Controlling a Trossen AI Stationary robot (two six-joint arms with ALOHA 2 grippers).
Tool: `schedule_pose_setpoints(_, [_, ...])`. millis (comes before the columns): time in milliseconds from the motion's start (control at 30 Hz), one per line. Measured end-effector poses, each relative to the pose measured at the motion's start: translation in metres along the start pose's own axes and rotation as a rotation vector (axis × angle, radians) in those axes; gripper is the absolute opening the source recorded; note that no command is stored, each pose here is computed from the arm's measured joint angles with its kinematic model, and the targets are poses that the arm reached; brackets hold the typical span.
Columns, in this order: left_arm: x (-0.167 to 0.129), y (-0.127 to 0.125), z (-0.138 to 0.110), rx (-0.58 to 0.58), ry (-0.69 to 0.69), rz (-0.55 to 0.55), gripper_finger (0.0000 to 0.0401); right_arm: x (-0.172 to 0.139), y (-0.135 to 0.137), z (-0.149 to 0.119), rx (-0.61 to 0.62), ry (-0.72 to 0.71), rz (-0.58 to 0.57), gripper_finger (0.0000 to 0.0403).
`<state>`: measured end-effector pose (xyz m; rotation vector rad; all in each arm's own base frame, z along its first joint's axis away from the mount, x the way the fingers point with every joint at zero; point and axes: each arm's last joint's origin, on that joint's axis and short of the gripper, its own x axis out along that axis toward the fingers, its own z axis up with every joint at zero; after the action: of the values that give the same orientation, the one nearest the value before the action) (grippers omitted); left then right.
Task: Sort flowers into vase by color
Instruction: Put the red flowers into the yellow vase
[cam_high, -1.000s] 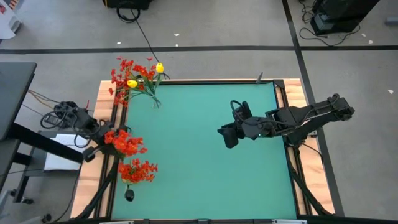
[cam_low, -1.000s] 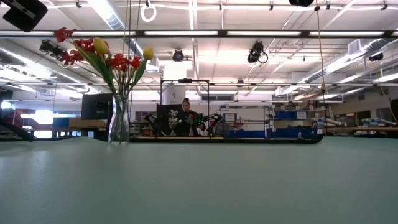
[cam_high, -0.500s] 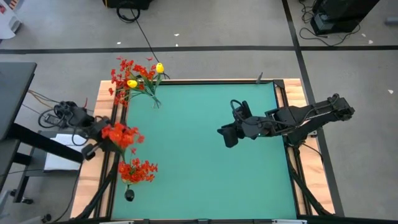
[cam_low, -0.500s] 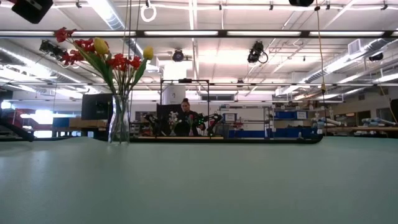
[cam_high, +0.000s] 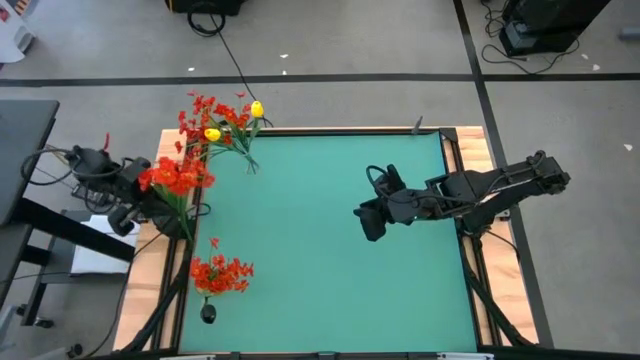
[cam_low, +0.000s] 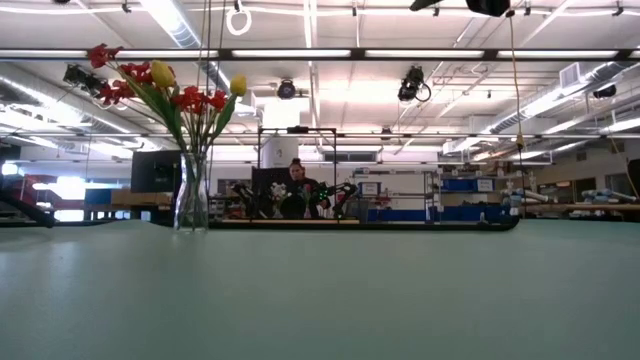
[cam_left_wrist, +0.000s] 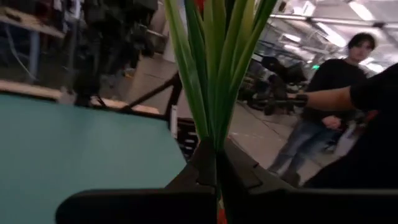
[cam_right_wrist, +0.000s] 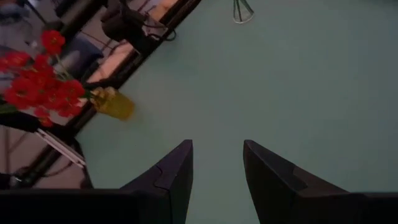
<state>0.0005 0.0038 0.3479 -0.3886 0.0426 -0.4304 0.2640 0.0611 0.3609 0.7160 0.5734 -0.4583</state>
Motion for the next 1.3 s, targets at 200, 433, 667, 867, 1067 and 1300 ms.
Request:
schedule_pose_setpoints(200, [0.032,-0.019,0.04,0.113,0.051,0.064,0.0003,0.0,-0.003,-0.003,-0.067,0.038,-0.02,0.015])
schedule_pose_setpoints(433, [0.033,-0.023,0.07,0.188,0.054,0.335,0.0003,0.0,-0.008,-0.006,-0.155,0.086,-0.063,0.015])
schedule_pose_setpoints(667, [0.035,-0.011,0.047,0.067,0.141,0.506,0.0003,0.0,-0.017,-0.007,-0.231,0.15,-0.117,0.015])
schedule_pose_setpoints(867, [0.06,0.002,-0.005,0.003,0.3,0.408,0.0003,0.004,-0.024,0.002,-0.251,0.14,-0.146,0.015])
schedule_pose_setpoints(1067, [0.053,0.01,-0.037,-0.041,0.316,0.257,0.0006,0.006,-0.028,0.007,-0.233,0.149,-0.146,0.015])
schedule_pose_setpoints(1300, [0.027,0.013,-0.039,-0.011,0.187,0.105,0.0006,0.006,-0.023,0.006,-0.17,0.108,-0.133,0.015])
